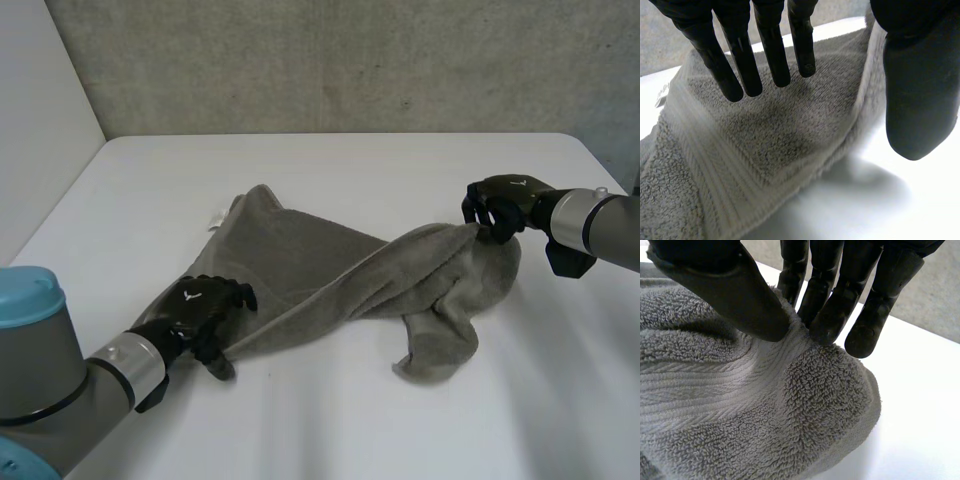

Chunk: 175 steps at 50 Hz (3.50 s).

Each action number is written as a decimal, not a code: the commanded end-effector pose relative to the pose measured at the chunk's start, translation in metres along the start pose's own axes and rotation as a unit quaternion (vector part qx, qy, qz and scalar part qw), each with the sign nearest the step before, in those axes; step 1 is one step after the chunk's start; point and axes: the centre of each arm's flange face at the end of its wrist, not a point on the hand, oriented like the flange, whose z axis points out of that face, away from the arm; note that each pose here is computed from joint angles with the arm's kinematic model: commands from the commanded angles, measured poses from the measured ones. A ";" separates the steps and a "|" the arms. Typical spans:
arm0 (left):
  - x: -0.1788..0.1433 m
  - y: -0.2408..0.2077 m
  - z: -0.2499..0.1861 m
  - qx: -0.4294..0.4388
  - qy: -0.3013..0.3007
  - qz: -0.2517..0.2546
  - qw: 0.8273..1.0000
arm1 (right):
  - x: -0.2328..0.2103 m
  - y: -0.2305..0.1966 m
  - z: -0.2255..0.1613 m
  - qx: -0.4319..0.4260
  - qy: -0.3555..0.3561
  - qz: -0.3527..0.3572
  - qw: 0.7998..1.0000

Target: Fold the towel.

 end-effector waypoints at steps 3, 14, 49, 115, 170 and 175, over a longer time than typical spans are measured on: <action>-0.004 0.014 0.014 -0.031 -0.015 -0.006 0.999 | 0.017 0.010 0.003 0.004 0.040 0.015 0.999; -0.004 0.008 0.012 -0.020 -0.018 -0.005 1.000 | 0.020 0.017 0.003 0.003 0.053 0.033 0.998; -0.023 -0.041 0.023 0.105 -0.046 0.026 0.993 | -0.002 0.007 -0.026 0.083 0.038 -0.076 0.993; -0.013 -0.041 -0.006 0.116 -0.046 0.029 0.992 | 0.003 0.036 0.028 -0.144 -0.122 0.022 0.982; -0.066 -0.285 0.010 0.582 -0.208 0.096 0.780 | -0.015 -0.174 -0.078 0.547 0.121 -0.143 0.816; -0.062 -0.254 0.027 0.523 -0.180 0.106 0.826 | -0.026 -0.151 -0.063 0.477 0.110 -0.189 0.851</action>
